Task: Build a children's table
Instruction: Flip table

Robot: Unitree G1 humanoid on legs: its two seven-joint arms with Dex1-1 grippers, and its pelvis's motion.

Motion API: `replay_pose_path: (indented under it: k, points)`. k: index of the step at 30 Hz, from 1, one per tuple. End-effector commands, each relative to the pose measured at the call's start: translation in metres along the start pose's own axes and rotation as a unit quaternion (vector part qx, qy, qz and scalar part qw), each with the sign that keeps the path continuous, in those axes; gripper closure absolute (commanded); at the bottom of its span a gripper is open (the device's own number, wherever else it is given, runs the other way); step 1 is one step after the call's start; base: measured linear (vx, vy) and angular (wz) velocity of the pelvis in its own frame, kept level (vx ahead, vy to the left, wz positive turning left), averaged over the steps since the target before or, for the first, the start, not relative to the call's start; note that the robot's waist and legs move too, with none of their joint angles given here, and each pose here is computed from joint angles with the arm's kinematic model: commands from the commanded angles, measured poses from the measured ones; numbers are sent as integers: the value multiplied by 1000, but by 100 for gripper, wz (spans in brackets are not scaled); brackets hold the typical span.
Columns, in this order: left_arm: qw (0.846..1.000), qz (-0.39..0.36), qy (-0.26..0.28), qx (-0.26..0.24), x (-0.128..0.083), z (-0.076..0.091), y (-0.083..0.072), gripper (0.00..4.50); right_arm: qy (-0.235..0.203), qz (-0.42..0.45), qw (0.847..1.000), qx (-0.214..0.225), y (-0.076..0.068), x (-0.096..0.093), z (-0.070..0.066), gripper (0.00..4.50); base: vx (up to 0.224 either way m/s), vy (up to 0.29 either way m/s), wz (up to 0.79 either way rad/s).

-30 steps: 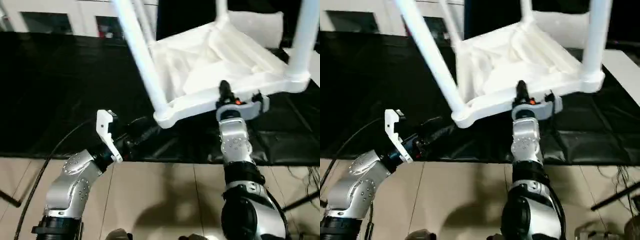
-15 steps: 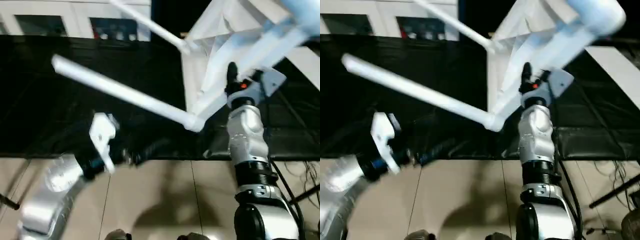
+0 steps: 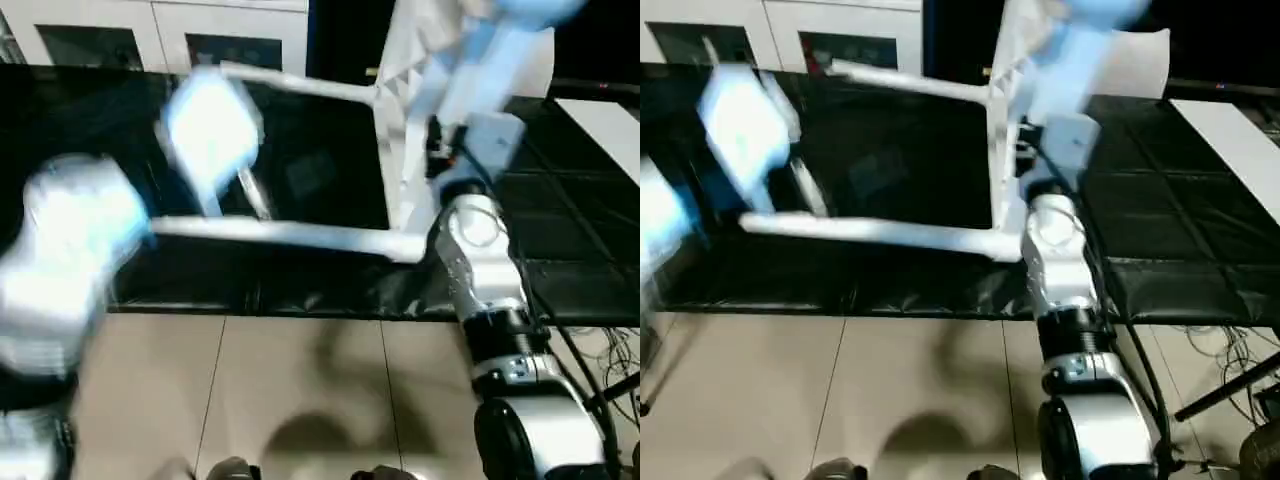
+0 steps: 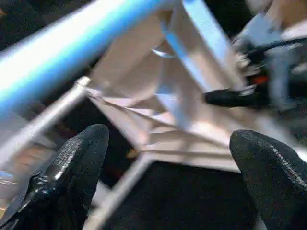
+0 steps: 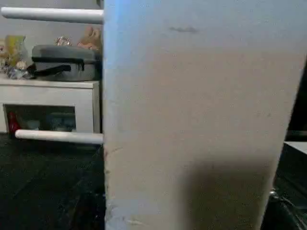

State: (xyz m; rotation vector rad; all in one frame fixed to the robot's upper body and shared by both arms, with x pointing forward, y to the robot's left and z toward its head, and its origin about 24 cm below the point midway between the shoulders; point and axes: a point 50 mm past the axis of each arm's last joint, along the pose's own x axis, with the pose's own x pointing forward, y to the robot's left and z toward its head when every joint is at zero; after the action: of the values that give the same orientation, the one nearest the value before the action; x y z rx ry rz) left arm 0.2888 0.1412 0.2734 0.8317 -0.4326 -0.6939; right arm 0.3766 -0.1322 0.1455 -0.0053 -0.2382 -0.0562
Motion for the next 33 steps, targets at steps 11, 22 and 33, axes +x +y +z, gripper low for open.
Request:
replay_pose_path:
  k: [11,22,33]
  points:
    - [980,70,29,182,26,1,61,0,41,22,999,-18,1,-6,-9,91,0,0,0]
    - [974,77,68,202,44,-19,77,56,36,52,998,-14,-2,-45,-8,78,0,0,0]
    - [978,70,61,185,50,-25,79,141,44,56,997,-15,-2,-74,-6,78,0,0,0]
